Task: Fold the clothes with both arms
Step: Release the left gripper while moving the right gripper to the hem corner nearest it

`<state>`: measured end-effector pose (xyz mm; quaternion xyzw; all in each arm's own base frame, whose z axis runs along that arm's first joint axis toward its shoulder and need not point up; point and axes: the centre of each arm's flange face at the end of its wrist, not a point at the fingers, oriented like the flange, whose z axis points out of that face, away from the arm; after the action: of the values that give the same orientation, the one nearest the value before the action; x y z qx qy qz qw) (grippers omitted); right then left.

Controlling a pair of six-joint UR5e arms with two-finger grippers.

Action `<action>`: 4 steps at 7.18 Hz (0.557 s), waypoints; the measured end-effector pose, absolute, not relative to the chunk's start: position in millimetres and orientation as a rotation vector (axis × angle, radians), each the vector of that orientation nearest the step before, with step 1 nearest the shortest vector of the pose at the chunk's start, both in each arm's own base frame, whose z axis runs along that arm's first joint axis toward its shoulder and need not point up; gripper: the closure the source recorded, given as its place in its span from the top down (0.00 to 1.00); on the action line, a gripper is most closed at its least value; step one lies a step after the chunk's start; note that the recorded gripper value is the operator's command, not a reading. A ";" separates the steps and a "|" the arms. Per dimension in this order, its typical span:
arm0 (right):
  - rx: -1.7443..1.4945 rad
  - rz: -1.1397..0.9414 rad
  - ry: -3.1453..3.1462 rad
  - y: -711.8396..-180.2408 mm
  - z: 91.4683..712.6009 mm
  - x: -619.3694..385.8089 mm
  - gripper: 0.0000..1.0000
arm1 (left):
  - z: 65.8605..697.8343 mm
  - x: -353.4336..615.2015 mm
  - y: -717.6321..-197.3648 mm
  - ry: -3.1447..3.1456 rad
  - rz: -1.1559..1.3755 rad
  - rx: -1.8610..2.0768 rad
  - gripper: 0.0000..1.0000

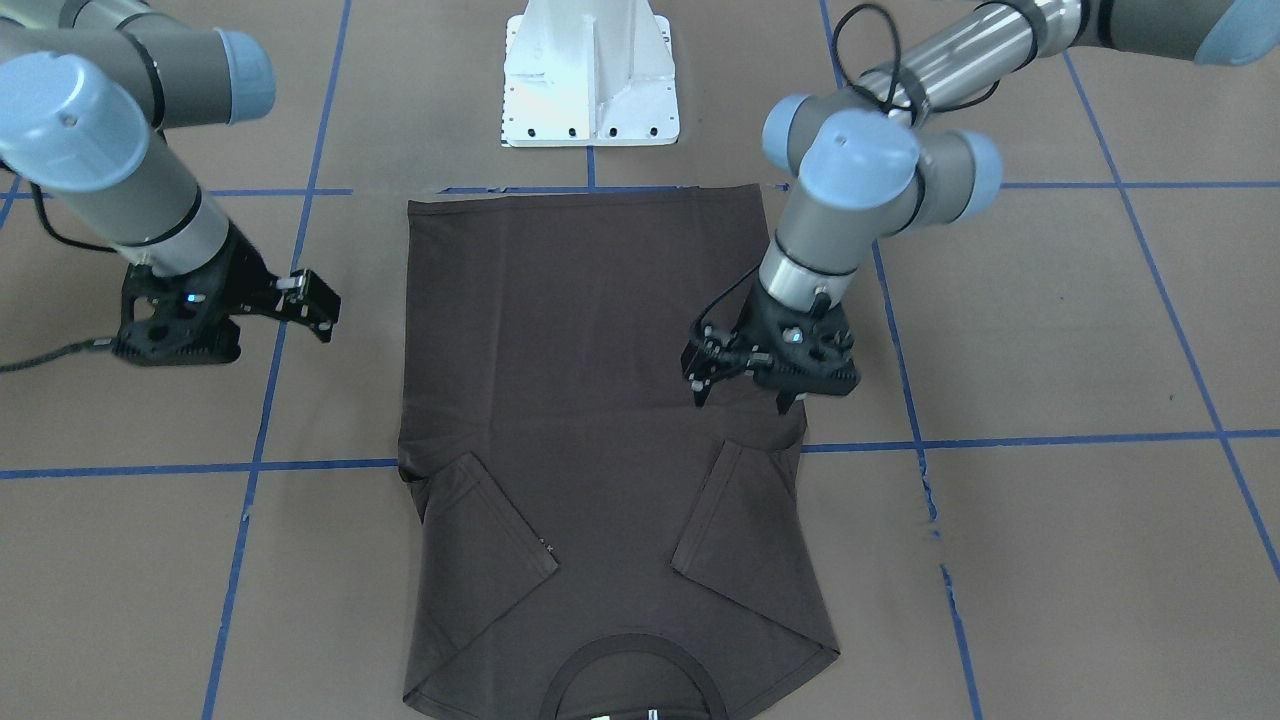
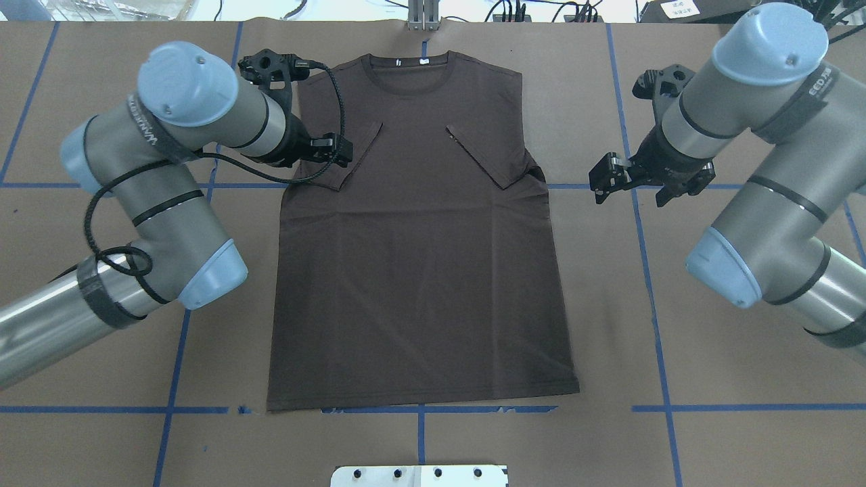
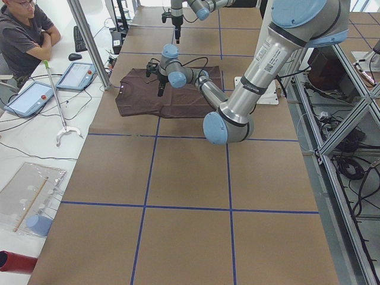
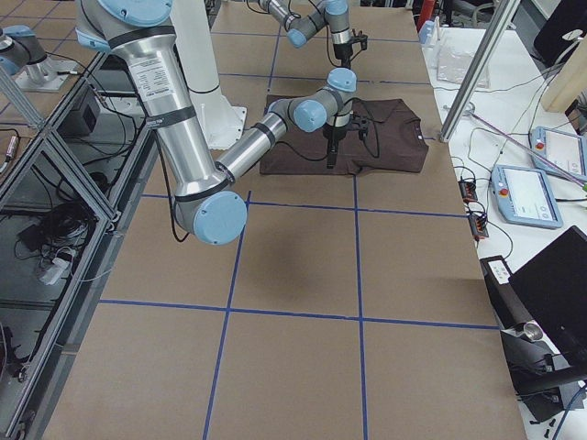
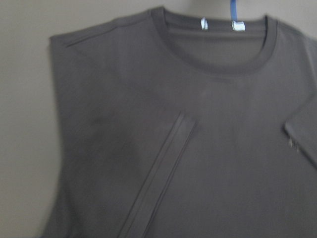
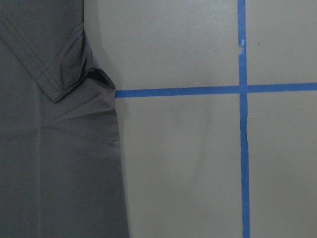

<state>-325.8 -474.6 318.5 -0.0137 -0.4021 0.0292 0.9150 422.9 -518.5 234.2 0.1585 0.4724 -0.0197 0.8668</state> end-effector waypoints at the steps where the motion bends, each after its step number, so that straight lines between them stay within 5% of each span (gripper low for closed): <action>1: -0.028 0.089 -0.862 -440.8 331.9 -338.6 1.00 | 233.5 405.8 -502.1 1.001 -0.032 0.339 1.00; 4: 0.016 0.167 -0.895 -327.6 390.4 -402.8 0.99 | 231.0 374.4 -470.5 1.030 -0.023 0.360 1.00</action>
<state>-402.8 -327.6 390.4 0.0079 -0.4321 0.0807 0.8982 374.4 -470.5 231.0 0.1711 0.4898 -0.0109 0.8548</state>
